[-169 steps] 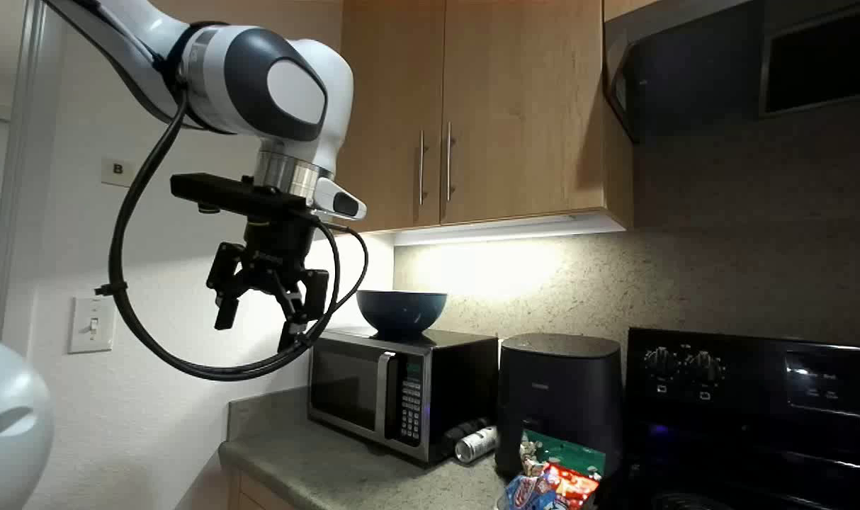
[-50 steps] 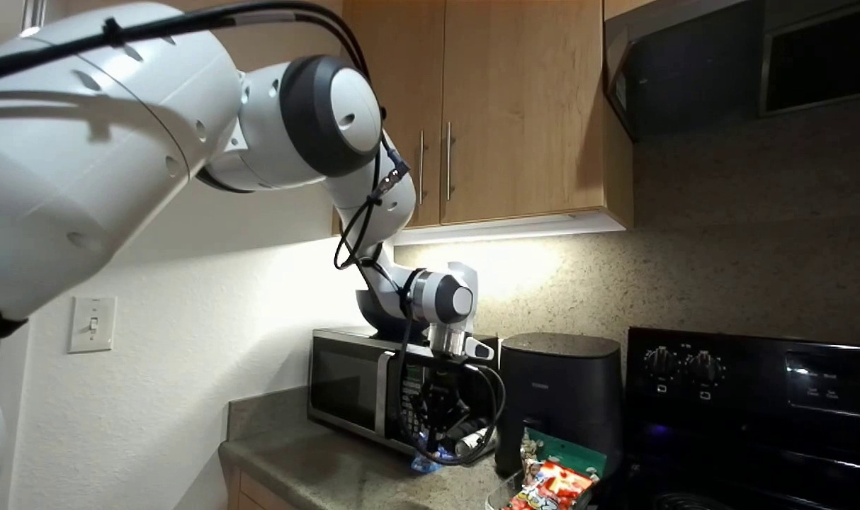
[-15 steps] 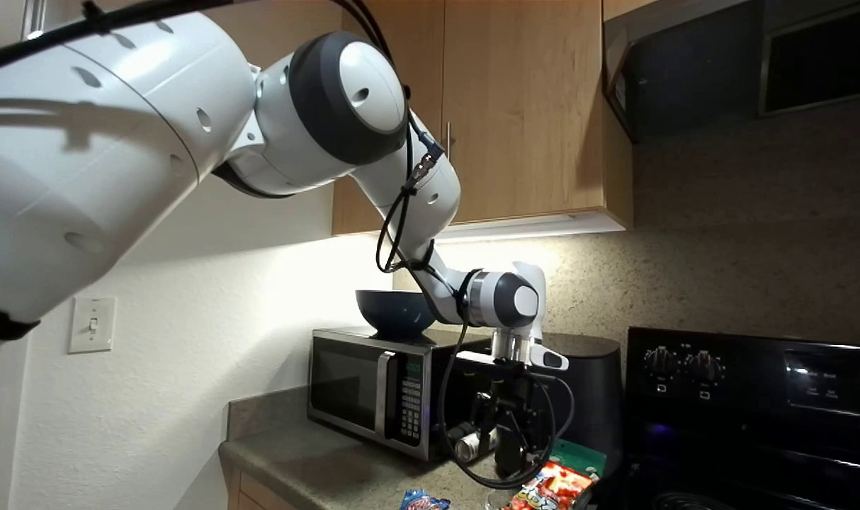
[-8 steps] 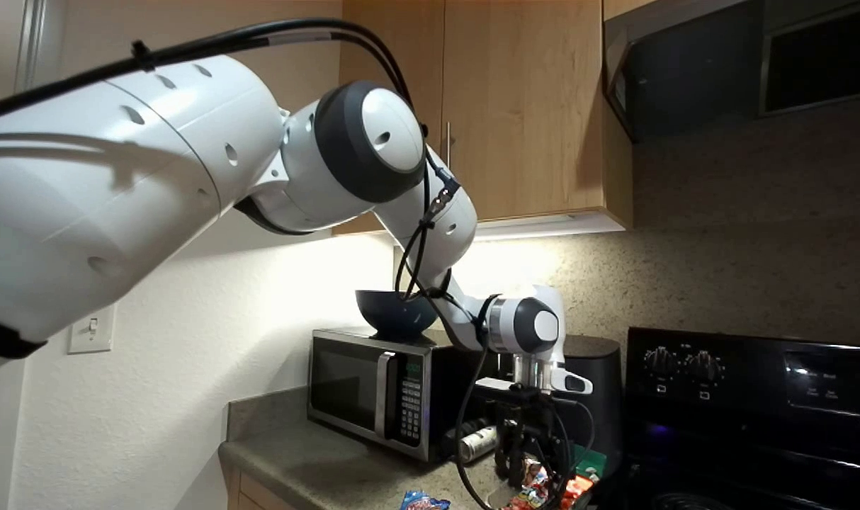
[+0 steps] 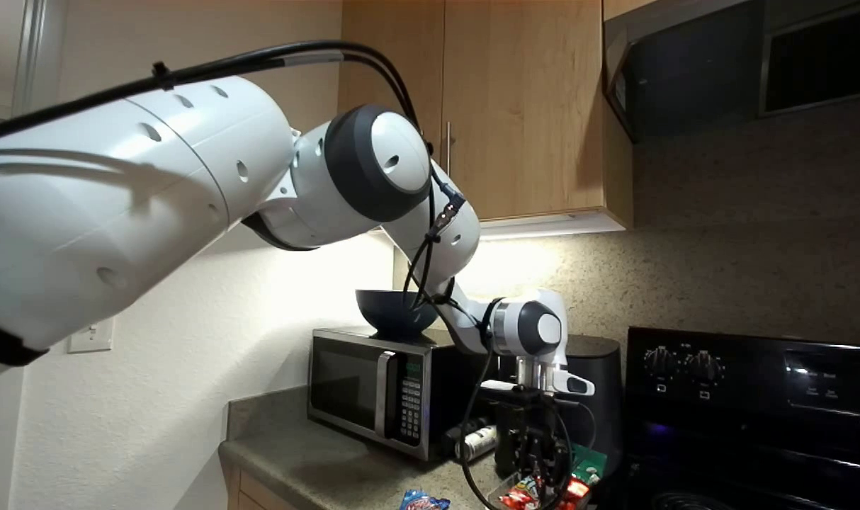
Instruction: Pick the sachets in the bowl and put them on the counter
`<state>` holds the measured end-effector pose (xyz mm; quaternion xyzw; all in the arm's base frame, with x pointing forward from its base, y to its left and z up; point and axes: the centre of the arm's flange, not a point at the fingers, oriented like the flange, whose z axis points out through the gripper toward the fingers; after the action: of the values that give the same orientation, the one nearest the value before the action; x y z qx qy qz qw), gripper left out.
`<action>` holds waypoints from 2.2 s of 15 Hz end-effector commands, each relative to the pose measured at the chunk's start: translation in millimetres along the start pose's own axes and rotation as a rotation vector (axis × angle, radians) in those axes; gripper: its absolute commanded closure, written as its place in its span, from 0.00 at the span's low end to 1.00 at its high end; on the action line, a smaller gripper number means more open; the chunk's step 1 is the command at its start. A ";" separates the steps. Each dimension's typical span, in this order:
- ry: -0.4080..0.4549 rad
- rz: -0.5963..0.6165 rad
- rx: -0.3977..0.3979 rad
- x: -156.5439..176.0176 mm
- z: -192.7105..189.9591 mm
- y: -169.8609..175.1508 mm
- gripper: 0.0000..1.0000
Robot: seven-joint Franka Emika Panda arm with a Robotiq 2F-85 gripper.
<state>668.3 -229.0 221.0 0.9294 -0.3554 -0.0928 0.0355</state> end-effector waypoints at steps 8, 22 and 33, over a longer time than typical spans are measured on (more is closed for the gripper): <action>0.064 -0.194 0.039 -85.5 -102.2 -47.4 0.95; 0.012 -0.578 -0.093 -97.6 -44.1 -173.6 0.95; -0.074 -0.470 -0.136 -110.8 -71.8 -122.8 0.09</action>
<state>710.5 -46.9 253.2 0.9821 -0.0967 -0.1513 0.0567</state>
